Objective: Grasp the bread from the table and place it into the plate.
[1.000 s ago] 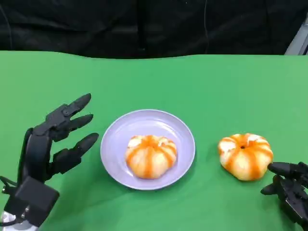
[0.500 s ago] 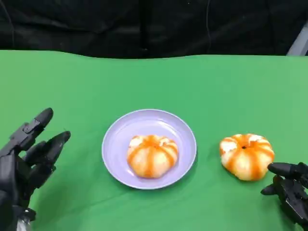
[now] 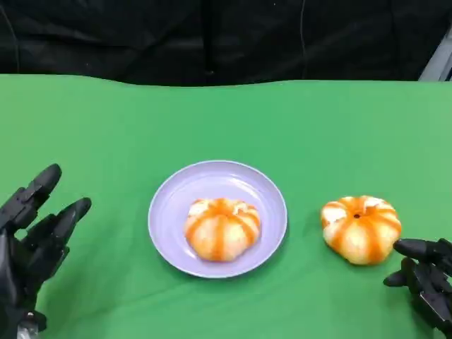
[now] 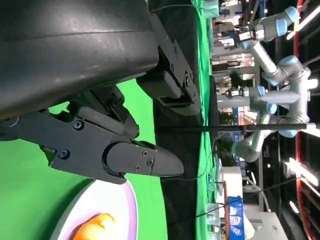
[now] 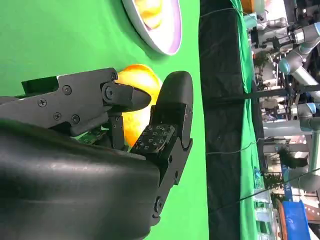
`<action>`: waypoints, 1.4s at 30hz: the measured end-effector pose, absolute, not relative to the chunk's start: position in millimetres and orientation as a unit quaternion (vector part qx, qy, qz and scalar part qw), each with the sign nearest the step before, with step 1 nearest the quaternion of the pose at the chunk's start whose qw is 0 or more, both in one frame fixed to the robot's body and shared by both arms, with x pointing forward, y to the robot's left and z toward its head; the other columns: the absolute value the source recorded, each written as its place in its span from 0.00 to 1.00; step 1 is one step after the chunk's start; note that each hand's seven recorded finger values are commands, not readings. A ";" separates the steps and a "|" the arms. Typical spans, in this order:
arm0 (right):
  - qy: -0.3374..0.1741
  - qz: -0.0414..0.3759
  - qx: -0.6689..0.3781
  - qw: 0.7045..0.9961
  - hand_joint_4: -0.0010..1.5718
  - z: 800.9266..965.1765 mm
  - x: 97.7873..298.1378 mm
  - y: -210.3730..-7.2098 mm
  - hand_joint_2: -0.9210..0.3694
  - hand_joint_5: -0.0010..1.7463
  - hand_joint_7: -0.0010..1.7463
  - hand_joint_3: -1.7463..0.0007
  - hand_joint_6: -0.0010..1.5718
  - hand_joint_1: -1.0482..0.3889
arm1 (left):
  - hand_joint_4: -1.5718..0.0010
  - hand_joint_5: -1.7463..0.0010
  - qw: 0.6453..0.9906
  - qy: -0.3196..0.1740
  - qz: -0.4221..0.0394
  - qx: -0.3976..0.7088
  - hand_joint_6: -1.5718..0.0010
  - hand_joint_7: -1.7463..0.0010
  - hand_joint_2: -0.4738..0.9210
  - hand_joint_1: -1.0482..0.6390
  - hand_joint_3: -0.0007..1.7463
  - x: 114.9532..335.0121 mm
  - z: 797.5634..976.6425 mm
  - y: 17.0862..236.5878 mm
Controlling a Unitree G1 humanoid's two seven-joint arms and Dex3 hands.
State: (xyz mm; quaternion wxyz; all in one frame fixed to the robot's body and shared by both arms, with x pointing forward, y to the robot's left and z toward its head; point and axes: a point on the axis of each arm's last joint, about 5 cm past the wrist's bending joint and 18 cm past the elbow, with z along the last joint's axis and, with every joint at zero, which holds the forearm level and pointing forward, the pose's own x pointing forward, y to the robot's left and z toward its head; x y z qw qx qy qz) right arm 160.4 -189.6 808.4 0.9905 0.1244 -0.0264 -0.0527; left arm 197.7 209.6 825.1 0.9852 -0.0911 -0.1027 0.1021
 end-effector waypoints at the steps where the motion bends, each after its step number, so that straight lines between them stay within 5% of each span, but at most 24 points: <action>1: -0.026 -0.053 0.124 0.990 0.44 808.4 160.4 -189.6 0.00 0.74 0.37 0.77 0.58 0.71 | 0.38 0.98 0.985 -0.102 0.104 -0.092 0.53 0.99 1.00 0.34 0.10 197.5 825.0 210.0; 15: -0.027 -0.054 0.125 0.990 0.44 808.6 160.8 -189.5 0.00 0.73 0.36 0.79 0.58 0.70 | 0.38 0.98 0.985 -0.101 0.099 -0.095 0.53 0.99 1.00 0.35 0.09 197.6 824.1 209.5; 16: -0.027 -0.055 0.125 0.990 0.44 808.6 160.8 -189.5 0.00 0.73 0.36 0.78 0.58 0.70 | 0.38 0.99 0.985 -0.101 0.099 -0.095 0.53 0.99 1.00 0.36 0.09 197.6 824.1 209.6; 17: -0.027 -0.055 0.125 0.990 0.44 808.6 160.8 -189.5 0.00 0.73 0.36 0.78 0.58 0.70 | 0.35 0.97 0.985 -0.101 0.098 -0.095 0.45 0.96 1.00 0.54 0.20 197.6 824.1 209.5; 19: -0.027 -0.055 0.125 0.990 0.44 808.6 160.8 -189.5 0.00 0.73 0.36 0.78 0.58 0.70 | 0.30 0.95 0.986 -0.095 0.098 -0.094 0.39 0.94 1.00 0.63 0.26 197.5 823.0 208.4; 32: -0.027 -0.055 0.125 0.990 0.44 808.5 160.7 -189.7 0.00 0.73 0.35 0.78 0.59 0.70 | 0.26 0.92 0.988 -0.071 0.106 -0.092 0.33 0.93 1.00 0.65 0.28 196.7 818.8 203.6; 34: -0.027 -0.055 0.125 0.990 0.45 808.5 160.6 -189.7 0.00 0.73 0.35 0.78 0.59 0.70 | 0.45 0.38 0.988 -0.069 0.108 -0.088 0.41 0.57 1.00 0.64 0.25 196.7 818.7 203.3; 35: -0.027 -0.055 0.125 0.990 0.45 808.5 160.6 -189.7 0.00 0.73 0.35 0.78 0.59 0.69 | 0.48 0.28 0.989 -0.065 0.111 -0.080 0.44 0.50 1.00 0.64 0.25 196.6 818.2 202.8; 38: -0.027 -0.054 0.125 0.990 0.45 808.6 160.6 -189.9 0.00 0.73 0.35 0.78 0.59 0.69 | 0.52 0.18 0.990 -0.054 0.115 -0.060 0.48 0.39 1.00 0.64 0.25 196.1 816.6 201.5; 42: -0.027 -0.054 0.125 0.990 0.45 808.5 160.6 -189.9 0.00 0.73 0.35 0.79 0.59 0.69 | 0.52 0.17 0.991 -0.049 0.117 -0.051 0.48 0.37 1.00 0.65 0.25 195.8 816.1 201.6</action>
